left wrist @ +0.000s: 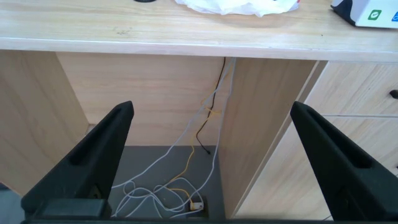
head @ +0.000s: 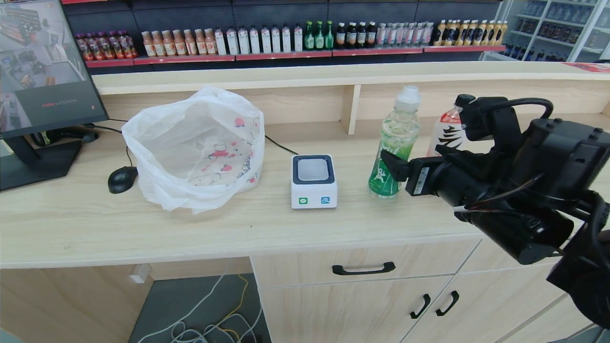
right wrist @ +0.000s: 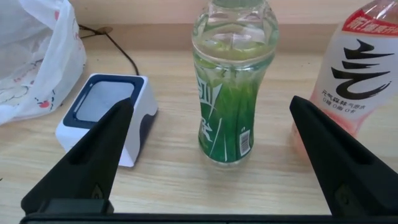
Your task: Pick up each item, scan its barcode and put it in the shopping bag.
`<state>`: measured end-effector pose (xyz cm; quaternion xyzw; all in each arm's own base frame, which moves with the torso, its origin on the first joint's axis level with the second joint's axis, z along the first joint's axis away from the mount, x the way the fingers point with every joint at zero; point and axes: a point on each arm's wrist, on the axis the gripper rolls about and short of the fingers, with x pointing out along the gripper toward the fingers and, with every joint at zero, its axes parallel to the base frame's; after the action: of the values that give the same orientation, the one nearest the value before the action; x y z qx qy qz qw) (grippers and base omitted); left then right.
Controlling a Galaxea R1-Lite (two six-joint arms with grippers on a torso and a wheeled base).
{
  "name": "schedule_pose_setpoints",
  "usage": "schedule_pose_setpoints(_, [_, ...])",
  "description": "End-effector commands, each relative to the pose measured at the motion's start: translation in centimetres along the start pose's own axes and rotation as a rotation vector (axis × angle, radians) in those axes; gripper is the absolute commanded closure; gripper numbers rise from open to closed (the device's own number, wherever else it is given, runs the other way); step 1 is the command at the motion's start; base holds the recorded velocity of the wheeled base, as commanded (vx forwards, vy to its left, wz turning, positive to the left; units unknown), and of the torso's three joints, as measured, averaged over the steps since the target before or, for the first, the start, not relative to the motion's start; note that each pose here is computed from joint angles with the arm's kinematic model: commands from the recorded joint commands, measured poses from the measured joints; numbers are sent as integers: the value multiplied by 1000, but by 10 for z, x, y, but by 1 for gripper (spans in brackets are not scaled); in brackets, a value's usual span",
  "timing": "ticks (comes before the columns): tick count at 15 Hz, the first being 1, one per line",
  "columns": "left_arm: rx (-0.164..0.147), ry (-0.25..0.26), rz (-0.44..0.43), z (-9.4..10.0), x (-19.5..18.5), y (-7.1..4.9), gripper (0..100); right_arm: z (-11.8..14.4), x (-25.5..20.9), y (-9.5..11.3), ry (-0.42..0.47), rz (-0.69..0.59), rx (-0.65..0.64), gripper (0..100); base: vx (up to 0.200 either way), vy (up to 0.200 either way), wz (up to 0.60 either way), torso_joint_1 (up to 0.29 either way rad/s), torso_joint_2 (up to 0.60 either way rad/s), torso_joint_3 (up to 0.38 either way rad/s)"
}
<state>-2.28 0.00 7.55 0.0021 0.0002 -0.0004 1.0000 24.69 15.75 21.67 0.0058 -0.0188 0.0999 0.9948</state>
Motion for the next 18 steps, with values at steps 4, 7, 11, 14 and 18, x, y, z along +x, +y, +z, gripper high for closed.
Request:
schedule_pose_setpoints(4, [0,0,-1,0,0,0,0,-17,19,-1,42,-2,-17,0,0,0,0,0,0,0])
schedule_pose_setpoints(7, [0,0,1,0,0,0,0,-21,30,1,29,2,-13,0,0,0,0,0,0,0])
schedule_pose_setpoints(11, [0,0,1,0,0,0,0,-25,41,0,31,-11,-14,0,0,0,0,0,0,0])
schedule_pose_setpoints(14, [0,0,1,0,0,0,0,-28,45,0,37,-16,-17,0,0,0,0,0,0,0])
schedule_pose_setpoints(18, [0,0,1,0,0,0,0,-34,50,-4,37,-31,-15,0,0,0,0,0,0,0])
